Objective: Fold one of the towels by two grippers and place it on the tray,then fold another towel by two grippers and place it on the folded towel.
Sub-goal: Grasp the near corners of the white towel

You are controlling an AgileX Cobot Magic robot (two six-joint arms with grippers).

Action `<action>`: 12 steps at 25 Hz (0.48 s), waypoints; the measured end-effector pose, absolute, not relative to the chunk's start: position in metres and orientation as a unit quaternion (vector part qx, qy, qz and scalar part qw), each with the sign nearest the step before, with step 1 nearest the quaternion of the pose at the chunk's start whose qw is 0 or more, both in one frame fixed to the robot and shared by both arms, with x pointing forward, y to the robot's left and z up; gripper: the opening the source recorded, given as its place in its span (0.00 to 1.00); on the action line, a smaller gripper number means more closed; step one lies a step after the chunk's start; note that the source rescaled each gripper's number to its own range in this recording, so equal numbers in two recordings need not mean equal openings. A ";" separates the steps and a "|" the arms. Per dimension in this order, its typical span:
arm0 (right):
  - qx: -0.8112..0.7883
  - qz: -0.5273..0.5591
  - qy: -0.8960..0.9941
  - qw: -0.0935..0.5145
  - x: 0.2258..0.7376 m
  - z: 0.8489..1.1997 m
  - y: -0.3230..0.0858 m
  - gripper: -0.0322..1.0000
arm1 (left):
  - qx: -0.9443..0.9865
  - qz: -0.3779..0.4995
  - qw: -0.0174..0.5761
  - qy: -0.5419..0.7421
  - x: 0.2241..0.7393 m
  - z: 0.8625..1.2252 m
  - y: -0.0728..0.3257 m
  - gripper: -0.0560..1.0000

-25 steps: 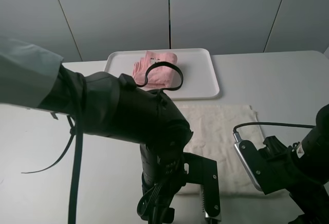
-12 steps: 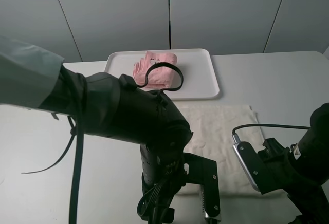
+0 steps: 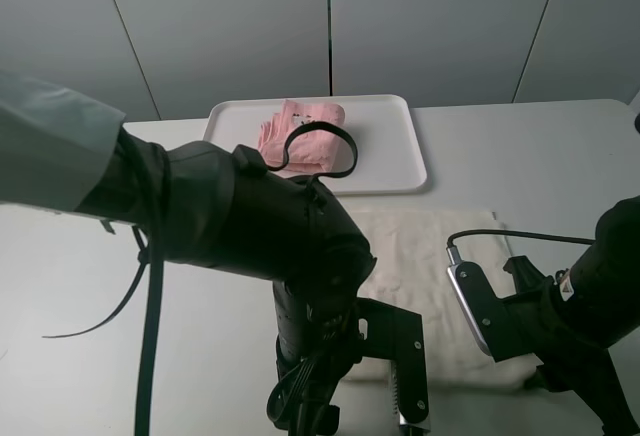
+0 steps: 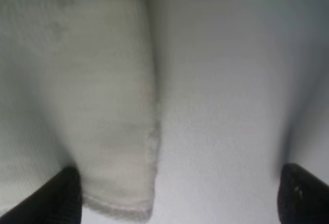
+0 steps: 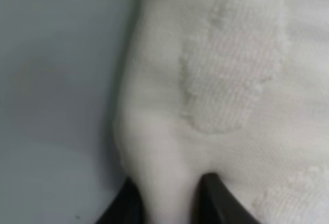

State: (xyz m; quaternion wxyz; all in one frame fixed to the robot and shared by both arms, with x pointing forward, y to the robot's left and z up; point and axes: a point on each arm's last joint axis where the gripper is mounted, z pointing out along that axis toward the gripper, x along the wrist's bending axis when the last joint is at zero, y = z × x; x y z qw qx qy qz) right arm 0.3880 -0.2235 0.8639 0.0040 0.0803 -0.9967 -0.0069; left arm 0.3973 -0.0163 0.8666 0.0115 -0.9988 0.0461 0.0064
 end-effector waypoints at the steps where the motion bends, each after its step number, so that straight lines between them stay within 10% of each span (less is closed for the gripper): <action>1: 0.082 -0.007 -0.997 0.002 0.388 0.864 -0.223 0.20 | -0.999 0.006 0.011 0.046 0.397 0.867 -0.016 0.99; 4: 0.083 -0.009 -0.996 -0.006 0.390 0.864 -0.223 0.05 | -0.999 0.006 0.011 0.046 0.397 0.867 -0.016 0.99; 12: 0.090 -0.007 -0.996 -0.007 0.390 0.864 -0.223 0.04 | -0.999 -0.004 0.018 0.038 0.398 0.866 -0.016 0.99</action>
